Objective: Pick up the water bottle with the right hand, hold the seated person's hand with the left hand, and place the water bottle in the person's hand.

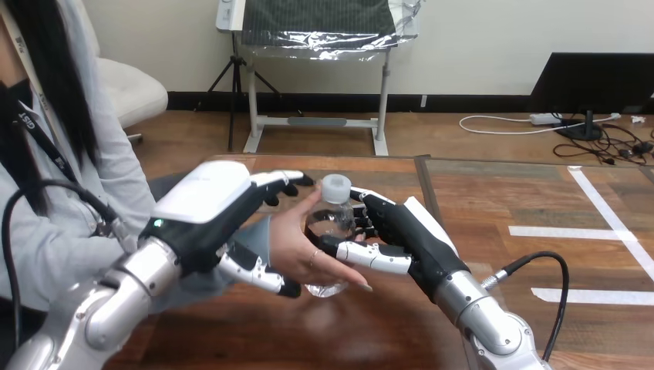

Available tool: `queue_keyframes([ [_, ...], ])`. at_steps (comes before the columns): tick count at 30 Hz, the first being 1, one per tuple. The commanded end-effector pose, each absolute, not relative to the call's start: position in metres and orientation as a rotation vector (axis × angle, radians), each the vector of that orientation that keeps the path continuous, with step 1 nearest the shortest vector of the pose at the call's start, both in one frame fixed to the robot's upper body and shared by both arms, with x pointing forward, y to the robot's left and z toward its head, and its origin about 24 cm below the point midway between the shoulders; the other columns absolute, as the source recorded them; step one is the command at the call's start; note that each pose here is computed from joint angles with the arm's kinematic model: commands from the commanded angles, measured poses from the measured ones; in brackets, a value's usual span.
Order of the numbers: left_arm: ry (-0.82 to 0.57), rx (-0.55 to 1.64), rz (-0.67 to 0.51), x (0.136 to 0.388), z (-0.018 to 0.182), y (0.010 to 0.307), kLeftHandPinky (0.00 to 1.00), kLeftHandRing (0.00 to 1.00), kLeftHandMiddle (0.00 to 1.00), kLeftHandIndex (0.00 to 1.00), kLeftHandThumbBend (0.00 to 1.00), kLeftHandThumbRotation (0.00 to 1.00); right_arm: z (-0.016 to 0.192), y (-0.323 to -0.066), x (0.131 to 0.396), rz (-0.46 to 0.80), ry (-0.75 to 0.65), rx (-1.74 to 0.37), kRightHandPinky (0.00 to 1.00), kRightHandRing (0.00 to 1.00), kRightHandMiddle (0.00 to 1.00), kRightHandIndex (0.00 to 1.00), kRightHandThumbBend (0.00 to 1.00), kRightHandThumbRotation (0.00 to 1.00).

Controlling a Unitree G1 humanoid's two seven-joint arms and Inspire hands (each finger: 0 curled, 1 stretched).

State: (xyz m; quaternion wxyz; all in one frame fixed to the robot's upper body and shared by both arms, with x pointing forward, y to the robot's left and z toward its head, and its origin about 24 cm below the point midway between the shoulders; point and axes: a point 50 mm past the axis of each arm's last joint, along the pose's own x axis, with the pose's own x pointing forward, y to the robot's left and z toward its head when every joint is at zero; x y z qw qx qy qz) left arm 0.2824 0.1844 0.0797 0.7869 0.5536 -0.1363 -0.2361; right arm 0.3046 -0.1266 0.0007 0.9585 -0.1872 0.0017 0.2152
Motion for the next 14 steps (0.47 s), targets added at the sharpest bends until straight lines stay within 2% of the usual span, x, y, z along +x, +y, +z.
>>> queue_keyframes([
  [1, -0.362, 1.190, -0.470, 0.2827, 0.0946, 0.1846, 0.74, 0.75, 0.82, 0.86, 1.00, 0.32, 0.0370, -0.1291, 0.3282, 0.425, -0.112, -0.429, 0.75, 0.78, 0.78, 0.87, 0.72, 0.50],
  [14, -0.352, 1.175, -0.469, 0.2764, 0.0919, 0.1871, 0.75, 0.78, 0.84, 0.89, 1.00, 0.30, 0.0358, -0.1325, 0.3286, 0.428, -0.094, -0.453, 0.73, 0.78, 0.79, 0.87, 0.72, 0.53],
])
